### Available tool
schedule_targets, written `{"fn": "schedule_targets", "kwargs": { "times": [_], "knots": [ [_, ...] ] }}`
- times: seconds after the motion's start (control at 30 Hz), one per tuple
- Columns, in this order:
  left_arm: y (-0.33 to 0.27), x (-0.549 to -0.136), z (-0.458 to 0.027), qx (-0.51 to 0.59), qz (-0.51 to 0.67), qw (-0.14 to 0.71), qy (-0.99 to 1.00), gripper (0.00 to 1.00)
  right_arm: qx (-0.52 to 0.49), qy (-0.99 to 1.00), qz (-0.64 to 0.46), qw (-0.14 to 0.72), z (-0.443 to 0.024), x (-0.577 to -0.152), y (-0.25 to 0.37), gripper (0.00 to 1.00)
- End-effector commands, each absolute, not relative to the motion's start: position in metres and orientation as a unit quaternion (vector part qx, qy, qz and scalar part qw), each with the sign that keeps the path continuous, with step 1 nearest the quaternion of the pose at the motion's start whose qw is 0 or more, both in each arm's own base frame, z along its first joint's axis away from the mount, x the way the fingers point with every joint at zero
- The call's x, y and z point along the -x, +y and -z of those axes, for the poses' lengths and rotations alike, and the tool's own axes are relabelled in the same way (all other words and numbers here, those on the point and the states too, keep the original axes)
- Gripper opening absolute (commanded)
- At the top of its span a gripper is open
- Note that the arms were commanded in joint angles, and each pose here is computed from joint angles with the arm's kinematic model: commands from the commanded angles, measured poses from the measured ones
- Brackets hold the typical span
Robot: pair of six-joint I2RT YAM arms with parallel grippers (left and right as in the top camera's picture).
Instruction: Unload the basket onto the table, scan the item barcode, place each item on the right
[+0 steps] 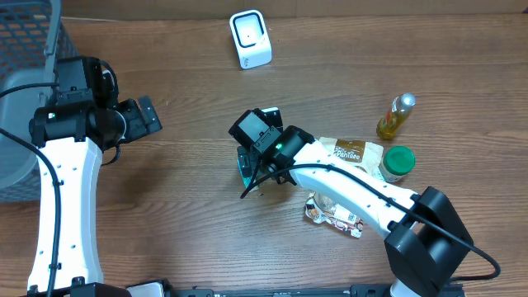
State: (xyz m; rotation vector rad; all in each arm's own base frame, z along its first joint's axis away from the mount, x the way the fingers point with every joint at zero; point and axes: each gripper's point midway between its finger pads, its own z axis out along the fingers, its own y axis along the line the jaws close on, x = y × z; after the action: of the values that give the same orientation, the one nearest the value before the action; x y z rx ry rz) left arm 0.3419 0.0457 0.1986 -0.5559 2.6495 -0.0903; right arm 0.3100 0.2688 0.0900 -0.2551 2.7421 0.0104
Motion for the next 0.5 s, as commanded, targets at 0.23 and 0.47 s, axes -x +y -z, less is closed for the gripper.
{"fn": "schedule_targets", "kwargs": {
  "times": [0.23, 0.47],
  "knots": [
    [0.046, -0.344, -0.206, 0.204, 0.038, 0.226, 0.952, 1.0, 0.072, 0.979, -0.001, 0.192, -0.09, -0.316, 0.26, 1.0],
    [0.046, -0.344, -0.206, 0.203, 0.038, 0.226, 0.952, 0.99, 0.047, 0.983, -0.001, 0.175, -0.087, -0.325, 0.242, 1.0]
  ]
}}
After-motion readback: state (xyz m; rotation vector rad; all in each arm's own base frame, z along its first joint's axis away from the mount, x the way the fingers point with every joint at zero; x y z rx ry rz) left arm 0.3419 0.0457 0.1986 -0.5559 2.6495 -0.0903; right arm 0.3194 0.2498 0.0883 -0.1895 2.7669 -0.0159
